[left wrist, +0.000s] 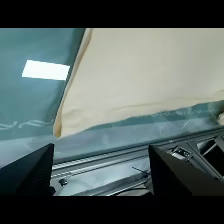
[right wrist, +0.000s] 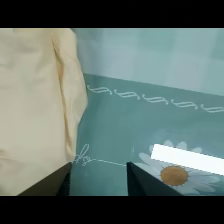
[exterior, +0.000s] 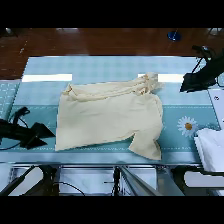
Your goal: Fold the shirts.
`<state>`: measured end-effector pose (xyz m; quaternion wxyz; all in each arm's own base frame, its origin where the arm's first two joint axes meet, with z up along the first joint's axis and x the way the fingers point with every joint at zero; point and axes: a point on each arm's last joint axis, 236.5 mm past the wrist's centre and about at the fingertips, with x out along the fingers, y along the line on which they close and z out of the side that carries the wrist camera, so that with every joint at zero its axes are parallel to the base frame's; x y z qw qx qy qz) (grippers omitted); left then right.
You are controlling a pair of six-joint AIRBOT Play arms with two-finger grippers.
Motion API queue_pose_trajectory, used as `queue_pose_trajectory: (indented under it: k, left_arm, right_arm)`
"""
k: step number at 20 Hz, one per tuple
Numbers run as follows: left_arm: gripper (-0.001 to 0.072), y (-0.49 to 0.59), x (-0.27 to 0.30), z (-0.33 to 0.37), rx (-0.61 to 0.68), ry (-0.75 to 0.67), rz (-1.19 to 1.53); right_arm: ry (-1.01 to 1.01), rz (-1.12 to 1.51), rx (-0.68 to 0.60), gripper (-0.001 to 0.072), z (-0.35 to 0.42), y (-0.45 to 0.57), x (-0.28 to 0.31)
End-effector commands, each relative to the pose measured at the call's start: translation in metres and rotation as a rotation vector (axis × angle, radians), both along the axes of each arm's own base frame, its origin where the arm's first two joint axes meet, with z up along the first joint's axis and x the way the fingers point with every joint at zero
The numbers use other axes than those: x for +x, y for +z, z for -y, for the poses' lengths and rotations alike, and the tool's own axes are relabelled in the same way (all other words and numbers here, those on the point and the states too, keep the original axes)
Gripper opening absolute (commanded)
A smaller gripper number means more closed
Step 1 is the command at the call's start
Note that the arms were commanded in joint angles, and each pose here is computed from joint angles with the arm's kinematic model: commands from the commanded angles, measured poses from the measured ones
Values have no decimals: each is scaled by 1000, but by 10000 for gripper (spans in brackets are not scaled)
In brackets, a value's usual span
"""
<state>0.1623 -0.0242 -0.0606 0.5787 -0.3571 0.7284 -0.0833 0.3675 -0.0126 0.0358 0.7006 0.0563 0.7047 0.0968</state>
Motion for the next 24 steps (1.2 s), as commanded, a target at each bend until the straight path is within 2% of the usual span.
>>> queue_pose_trajectory:
  k: [1,5,9,15,18,21,22,23,24]
  left_arm:
    - [711,-13,-23,17,-37,8,-24]
    - [705,-20,-26,8,10,-4,-29]
    - [702,-38,-56,-30,186,-95,-125]
    - [684,-45,-13,-9,82,-4,9]
    - [684,-50,-18,7,-7,-36,-44]
    - [676,-61,-20,13,-14,-75,-73]
    - [587,-64,-19,14,-3,-86,-69]
    - [421,-66,-18,15,5,-98,-65]
    - [168,-67,-17,16,9,-110,-60]
  right_arm:
    - [-17,-35,59,431,-3,-19,-9]
    - [-14,-1,74,431,-7,-15,-4]
    - [-14,7,79,430,-8,-12,-3]
    - [-12,11,79,429,-8,-12,-3]
    - [-12,8,79,428,-8,-13,-3]
    - [-9,-4,81,426,-9,-12,-6]
    - [-8,-7,81,423,-9,-12,-7]
    - [-7,-8,81,423,-9,-12,-7]
    - [-7,-11,82,423,-9,-12,-8]
